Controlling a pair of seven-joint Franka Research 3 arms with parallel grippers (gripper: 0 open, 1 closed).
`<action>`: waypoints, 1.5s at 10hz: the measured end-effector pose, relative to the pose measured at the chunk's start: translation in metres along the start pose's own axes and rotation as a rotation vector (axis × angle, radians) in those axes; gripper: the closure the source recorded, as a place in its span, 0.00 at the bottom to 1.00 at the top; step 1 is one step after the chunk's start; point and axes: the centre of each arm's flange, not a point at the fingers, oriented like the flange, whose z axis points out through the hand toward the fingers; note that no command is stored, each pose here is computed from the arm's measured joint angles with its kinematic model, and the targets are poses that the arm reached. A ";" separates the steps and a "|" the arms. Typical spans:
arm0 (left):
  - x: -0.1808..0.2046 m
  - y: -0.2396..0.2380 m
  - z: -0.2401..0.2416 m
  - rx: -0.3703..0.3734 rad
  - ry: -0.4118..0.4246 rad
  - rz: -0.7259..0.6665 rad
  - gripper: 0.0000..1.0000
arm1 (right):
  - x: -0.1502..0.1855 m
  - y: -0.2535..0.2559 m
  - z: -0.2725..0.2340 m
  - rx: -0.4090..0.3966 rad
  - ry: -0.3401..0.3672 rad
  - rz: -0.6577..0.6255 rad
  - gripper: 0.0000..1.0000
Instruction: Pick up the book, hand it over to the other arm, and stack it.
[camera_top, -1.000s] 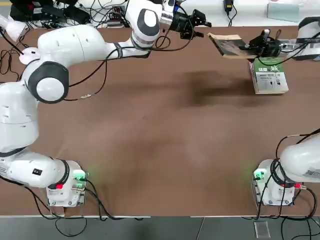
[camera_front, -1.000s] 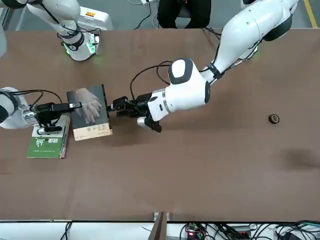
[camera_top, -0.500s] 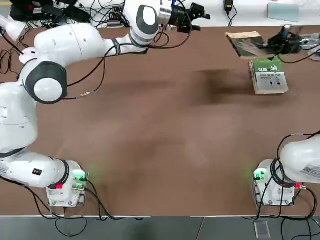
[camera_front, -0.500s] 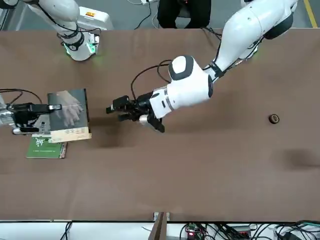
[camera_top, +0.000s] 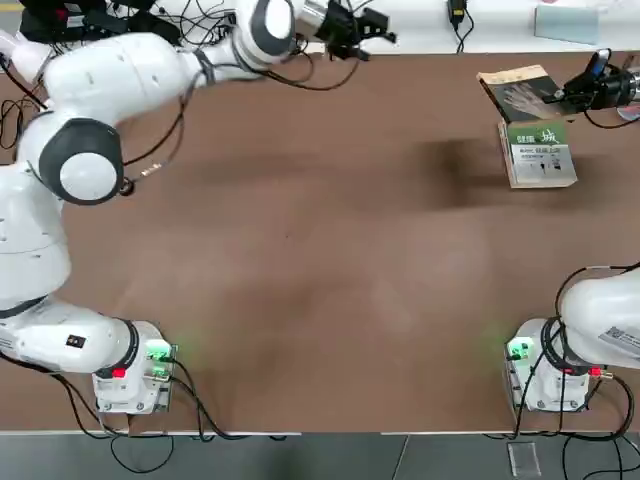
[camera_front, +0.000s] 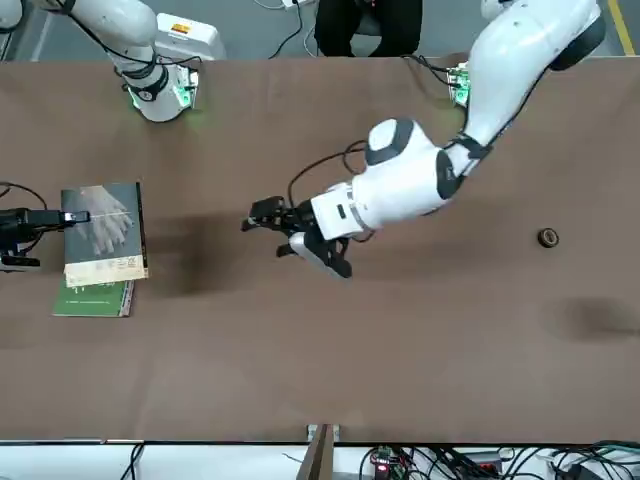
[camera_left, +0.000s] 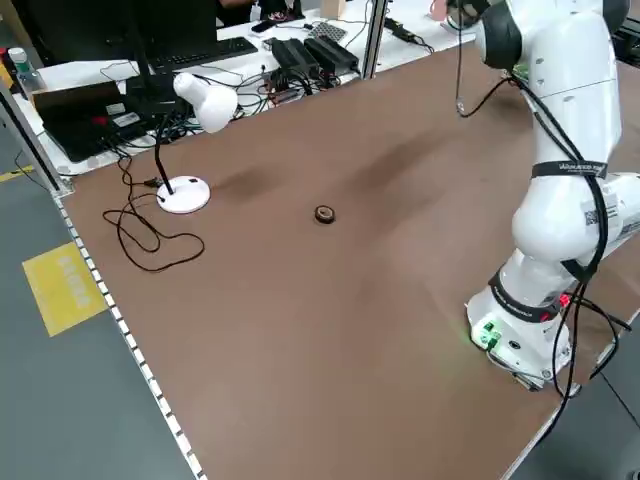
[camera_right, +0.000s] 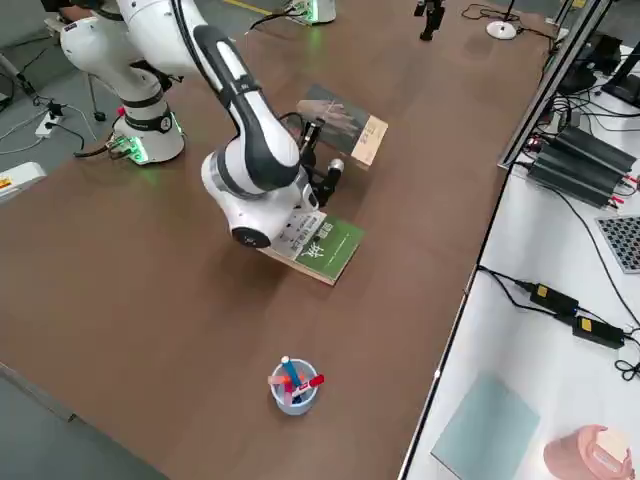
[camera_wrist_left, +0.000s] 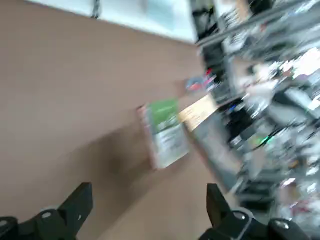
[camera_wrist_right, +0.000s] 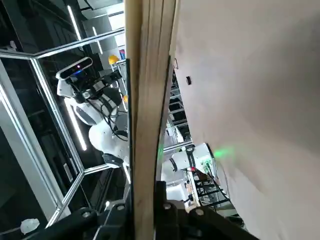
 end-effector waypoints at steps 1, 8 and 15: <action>0.004 -0.010 -0.021 0.060 -0.042 0.013 0.00 | 0.001 0.007 -0.007 0.009 -0.004 0.003 0.84; 0.003 -0.072 -0.159 0.595 -0.258 0.078 0.00 | -0.004 0.026 -0.076 -0.070 -0.031 -0.008 0.84; -0.011 -0.152 -0.237 0.866 -0.310 -0.040 0.00 | 0.004 0.038 -0.118 -0.170 -0.036 -0.050 0.84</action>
